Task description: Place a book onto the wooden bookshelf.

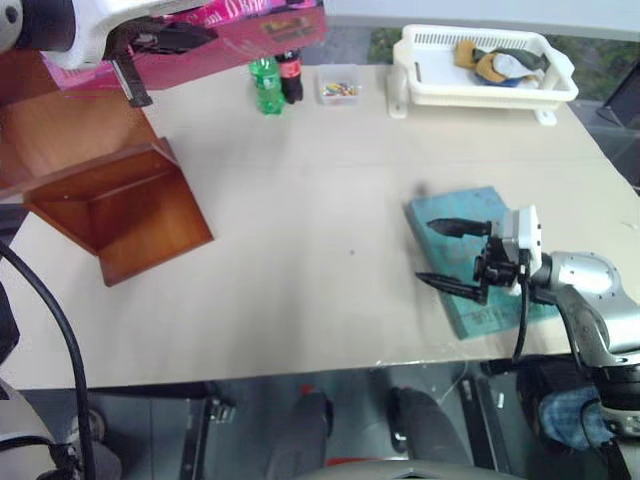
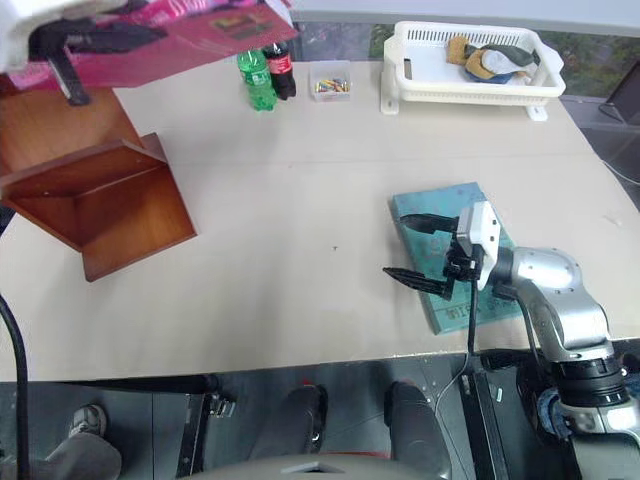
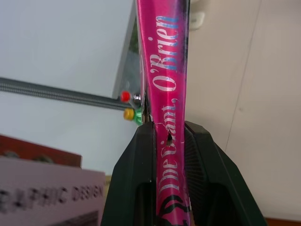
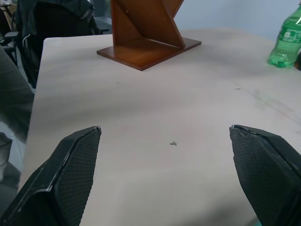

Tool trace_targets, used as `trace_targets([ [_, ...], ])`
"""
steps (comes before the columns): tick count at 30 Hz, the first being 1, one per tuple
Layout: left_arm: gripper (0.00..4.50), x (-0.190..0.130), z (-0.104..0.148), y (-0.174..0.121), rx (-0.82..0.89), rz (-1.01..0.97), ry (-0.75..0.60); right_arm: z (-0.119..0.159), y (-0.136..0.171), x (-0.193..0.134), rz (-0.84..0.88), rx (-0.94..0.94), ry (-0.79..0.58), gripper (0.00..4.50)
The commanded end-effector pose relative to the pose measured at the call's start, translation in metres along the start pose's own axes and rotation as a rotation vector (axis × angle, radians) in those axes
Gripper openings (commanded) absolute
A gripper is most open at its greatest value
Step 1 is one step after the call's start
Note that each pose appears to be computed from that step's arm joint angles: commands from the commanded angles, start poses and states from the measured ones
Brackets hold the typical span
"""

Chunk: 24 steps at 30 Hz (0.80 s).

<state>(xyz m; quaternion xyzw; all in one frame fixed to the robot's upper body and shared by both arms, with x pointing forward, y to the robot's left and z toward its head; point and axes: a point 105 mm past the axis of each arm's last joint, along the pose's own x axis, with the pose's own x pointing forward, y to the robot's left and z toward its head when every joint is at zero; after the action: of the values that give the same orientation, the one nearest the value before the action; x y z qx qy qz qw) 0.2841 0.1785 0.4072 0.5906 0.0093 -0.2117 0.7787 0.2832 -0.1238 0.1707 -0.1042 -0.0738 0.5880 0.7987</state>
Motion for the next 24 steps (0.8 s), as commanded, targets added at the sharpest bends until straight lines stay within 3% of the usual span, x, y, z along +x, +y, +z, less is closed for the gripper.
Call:
trace_targets([
  [1,0.83,-0.016,-0.014,0.007,-0.017,0.012,0.118,0.007,-0.001,0.005,0.026,-0.045,-0.03,4.5],
  [11,0.83,-0.048,-0.092,-0.007,-0.039,-0.028,0.508,0.008,0.0,0.014,0.064,-0.053,-0.06,4.5],
  [14,0.83,-0.054,-0.115,-0.02,-0.079,-0.065,0.602,0.022,-0.003,0.023,0.083,-0.092,-0.106,4.5],
  [24,0.83,-0.048,-0.14,-0.042,-0.1,-0.063,0.595,0.072,-0.019,0.045,0.101,-0.154,-0.209,4.5],
])
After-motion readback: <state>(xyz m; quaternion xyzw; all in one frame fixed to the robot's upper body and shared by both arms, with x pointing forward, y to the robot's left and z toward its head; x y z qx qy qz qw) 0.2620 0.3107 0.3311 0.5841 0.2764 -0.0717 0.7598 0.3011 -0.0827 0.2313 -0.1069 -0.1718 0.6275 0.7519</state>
